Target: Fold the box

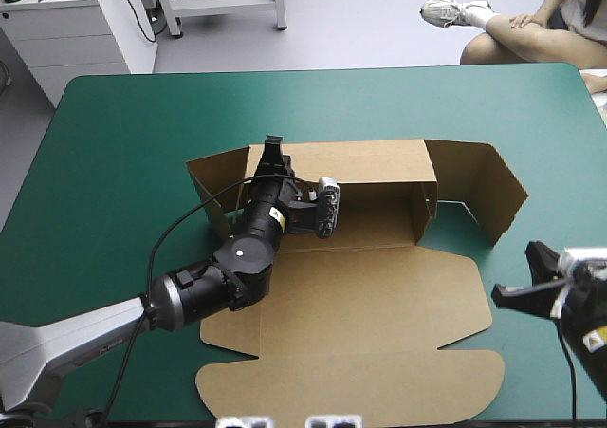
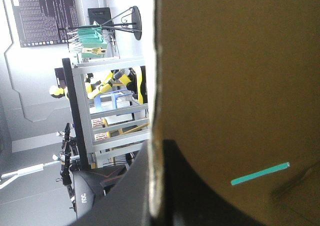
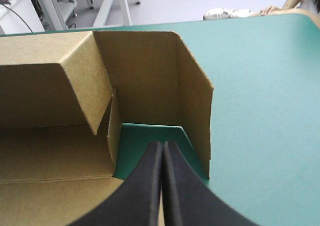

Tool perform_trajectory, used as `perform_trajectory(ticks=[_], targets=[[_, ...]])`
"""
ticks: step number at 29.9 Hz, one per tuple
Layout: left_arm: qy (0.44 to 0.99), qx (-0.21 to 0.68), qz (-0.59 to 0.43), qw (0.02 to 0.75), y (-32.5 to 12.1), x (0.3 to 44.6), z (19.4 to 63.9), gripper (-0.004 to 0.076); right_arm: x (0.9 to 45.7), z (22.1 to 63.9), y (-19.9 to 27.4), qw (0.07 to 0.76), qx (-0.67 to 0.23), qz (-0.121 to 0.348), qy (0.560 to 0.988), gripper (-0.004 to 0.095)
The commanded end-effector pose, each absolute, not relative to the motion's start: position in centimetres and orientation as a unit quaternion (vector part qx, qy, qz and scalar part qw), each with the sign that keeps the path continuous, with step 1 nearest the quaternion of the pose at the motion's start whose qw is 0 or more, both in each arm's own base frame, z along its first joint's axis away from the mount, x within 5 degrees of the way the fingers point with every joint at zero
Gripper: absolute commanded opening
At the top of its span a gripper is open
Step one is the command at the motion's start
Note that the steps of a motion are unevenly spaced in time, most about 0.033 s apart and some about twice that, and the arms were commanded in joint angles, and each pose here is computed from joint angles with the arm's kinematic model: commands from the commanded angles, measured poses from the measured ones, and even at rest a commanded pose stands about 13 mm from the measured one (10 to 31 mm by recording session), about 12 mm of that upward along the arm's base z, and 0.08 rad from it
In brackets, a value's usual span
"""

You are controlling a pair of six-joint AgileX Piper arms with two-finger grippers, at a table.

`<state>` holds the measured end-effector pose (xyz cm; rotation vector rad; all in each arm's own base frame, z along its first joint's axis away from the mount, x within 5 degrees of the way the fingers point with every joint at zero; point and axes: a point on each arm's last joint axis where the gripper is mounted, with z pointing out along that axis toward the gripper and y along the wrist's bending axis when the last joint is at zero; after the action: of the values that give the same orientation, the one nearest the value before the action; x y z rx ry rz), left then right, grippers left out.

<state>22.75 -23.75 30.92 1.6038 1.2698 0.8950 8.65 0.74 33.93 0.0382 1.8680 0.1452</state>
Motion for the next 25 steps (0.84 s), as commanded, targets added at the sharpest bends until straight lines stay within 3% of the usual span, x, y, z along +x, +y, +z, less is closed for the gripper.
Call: perform_trajectory(ticks=[1,5,11,17,25], targets=[[0.499,0.623,0.374,0.472,-23.4,22.5,33.2,-0.0008,12.7,37.3,0.6,0.582,0.019,0.061,0.811,-0.0014],[0.5,0.622,0.377,0.471,-23.4,22.5,33.3,-0.0008,18.9,39.5,0.6,0.52,-0.015,0.046,0.853,-0.0014],[0.5,0.622,0.377,0.471,-23.4,22.5,33.3,-0.0008,27.6,42.2,0.4,0.51,-0.034,0.037,0.859,-0.002],[0.5,0.622,0.377,0.471,-23.4,22.5,33.3,-0.0008,35.5,41.1,0.4,0.48,-0.038,0.051,0.875,-0.002],[0.502,0.622,0.375,0.47,-23.4,22.5,33.2,-0.0008,38.6,37.7,1.2,0.4,-0.055,0.098,0.91,-0.002]])
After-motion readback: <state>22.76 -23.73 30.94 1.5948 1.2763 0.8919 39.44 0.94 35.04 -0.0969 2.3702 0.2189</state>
